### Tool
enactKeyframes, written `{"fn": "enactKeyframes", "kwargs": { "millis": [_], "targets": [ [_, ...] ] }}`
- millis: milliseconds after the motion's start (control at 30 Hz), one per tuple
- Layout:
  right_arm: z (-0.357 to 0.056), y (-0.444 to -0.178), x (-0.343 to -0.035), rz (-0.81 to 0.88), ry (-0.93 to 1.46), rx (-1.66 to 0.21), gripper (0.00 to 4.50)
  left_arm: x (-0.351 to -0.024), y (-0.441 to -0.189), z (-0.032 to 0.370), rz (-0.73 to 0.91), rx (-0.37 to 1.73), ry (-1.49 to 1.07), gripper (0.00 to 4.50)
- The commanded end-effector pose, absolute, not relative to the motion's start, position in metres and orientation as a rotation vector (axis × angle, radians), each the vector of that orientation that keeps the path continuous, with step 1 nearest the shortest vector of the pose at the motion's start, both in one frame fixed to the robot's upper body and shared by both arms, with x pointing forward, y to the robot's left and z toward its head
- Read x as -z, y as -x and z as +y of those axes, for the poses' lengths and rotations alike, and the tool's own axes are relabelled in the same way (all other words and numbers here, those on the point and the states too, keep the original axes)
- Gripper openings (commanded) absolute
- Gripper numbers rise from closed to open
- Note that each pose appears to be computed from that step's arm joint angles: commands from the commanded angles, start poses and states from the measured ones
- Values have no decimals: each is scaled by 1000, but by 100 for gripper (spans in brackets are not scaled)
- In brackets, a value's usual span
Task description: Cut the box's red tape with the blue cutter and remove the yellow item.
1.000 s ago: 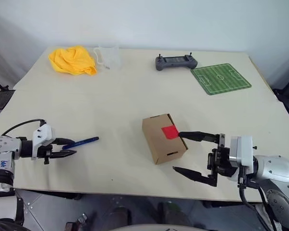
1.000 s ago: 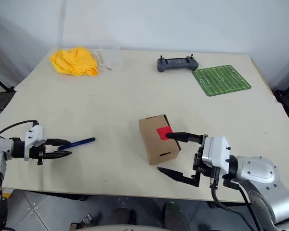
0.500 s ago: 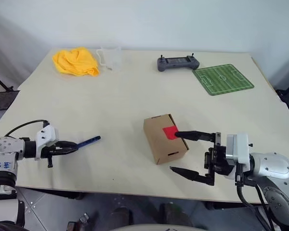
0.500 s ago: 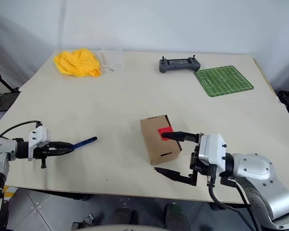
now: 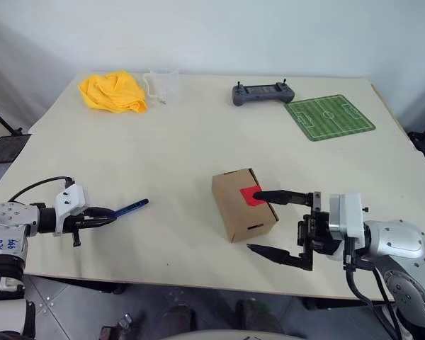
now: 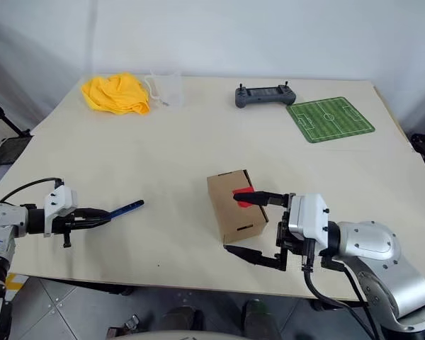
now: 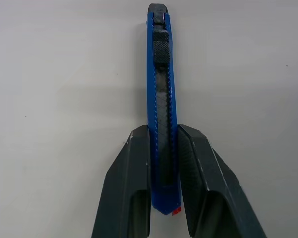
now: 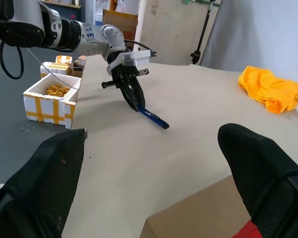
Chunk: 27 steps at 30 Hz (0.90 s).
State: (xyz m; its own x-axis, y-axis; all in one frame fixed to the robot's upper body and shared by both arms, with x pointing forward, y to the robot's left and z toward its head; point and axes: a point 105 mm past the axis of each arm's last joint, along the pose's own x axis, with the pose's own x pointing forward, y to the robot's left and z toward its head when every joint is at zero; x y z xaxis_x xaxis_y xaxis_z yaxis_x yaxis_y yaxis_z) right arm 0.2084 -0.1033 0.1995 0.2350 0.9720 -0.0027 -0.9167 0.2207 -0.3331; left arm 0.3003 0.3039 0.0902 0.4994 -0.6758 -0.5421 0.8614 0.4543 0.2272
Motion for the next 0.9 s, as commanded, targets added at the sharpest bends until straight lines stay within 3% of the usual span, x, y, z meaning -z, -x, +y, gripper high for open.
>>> {"fn": "enactKeyframes", "kwargs": {
  "millis": [33, 133, 267, 433, 733, 833, 900],
  "targets": [
    [-101, -204, -204, -237, 284, -1340, 450, -83, -295, 296, 424, 1016, -497, 45],
    [-105, -202, -204, -200, 276, -1337, 450, -117, -294, 271, 308, 1137, -514, 45],
    [-113, -191, -207, -157, 264, -1351, 450, -136, -268, 226, 313, 1396, -618, 45],
    [-127, -175, -184, 41, 259, -1324, 450, -126, -244, 163, 351, 1625, -705, 45],
    [-139, -158, -152, 251, 267, -1191, 450, -108, -246, 76, 367, 1621, -686, 45],
    [-140, -155, -145, 289, 261, -1155, 386, -102, -244, 61, 401, 1618, -687, 45],
    [-140, -154, -140, 306, 275, -1120, 317, -98, -240, 57, 439, 1601, -675, 45]
  ]
}}
